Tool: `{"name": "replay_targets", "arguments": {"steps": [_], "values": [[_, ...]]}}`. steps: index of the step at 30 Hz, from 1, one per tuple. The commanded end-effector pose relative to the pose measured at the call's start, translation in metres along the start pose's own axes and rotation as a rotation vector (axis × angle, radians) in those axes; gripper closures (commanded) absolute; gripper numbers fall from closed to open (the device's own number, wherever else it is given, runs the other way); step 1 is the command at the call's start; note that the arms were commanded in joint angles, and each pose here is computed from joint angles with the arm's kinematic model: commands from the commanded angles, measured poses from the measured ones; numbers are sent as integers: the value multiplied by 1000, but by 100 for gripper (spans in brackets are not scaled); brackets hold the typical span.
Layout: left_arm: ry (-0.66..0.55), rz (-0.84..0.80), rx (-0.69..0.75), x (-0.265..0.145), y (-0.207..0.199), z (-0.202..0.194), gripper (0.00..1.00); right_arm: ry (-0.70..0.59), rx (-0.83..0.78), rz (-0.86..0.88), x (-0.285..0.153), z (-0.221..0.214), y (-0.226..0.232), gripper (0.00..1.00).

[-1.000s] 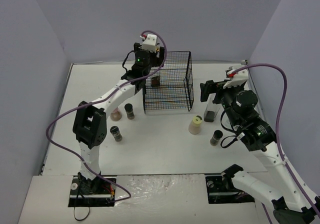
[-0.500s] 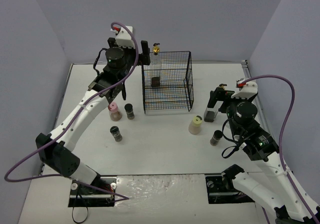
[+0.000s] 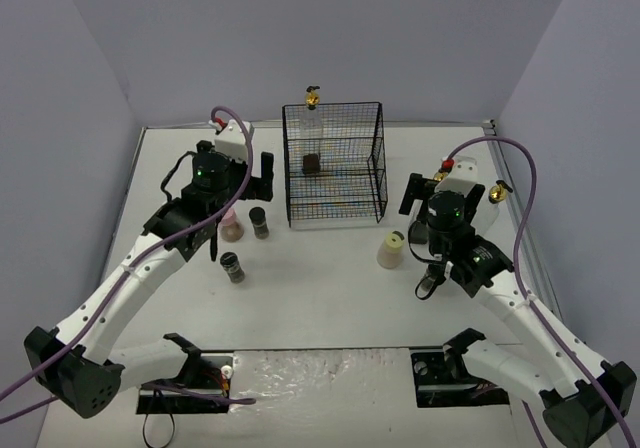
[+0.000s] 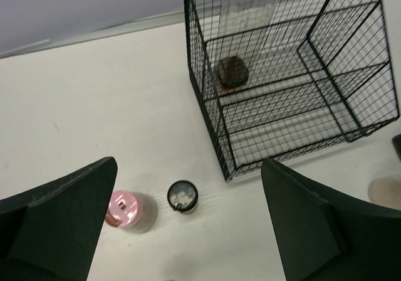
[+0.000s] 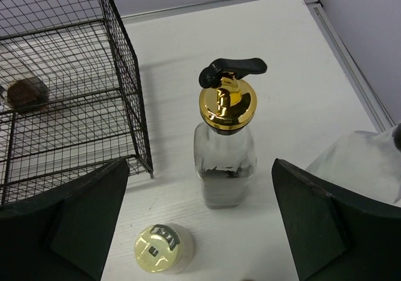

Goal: Organize the condiment bottles

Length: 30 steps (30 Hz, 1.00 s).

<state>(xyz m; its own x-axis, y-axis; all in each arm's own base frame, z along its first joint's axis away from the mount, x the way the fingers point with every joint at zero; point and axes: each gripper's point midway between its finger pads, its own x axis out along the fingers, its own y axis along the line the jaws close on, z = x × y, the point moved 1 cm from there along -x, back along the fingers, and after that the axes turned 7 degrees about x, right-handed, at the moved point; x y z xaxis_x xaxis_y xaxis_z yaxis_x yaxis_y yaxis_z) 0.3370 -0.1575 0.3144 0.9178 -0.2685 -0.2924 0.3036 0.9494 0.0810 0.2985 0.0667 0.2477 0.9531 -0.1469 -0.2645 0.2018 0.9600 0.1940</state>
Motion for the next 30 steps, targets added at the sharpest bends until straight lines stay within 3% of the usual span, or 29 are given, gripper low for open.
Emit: {"name": "replay_targets", "arguments": {"steps": [1, 11, 18, 30], "values": [[-63, 58, 38, -19, 19, 8, 3, -113, 85, -18, 12, 24, 7, 7], [-104, 172, 83, -40, 45, -6, 3, -139, 98, 42, 30, 28, -11, 19], [-103, 268, 99, -47, 62, -9, 3, -155, 64, 50, 34, 26, -13, 21], [-98, 273, 103, -46, 63, -11, 3, -174, 37, 45, 53, 18, -13, 28]]}}
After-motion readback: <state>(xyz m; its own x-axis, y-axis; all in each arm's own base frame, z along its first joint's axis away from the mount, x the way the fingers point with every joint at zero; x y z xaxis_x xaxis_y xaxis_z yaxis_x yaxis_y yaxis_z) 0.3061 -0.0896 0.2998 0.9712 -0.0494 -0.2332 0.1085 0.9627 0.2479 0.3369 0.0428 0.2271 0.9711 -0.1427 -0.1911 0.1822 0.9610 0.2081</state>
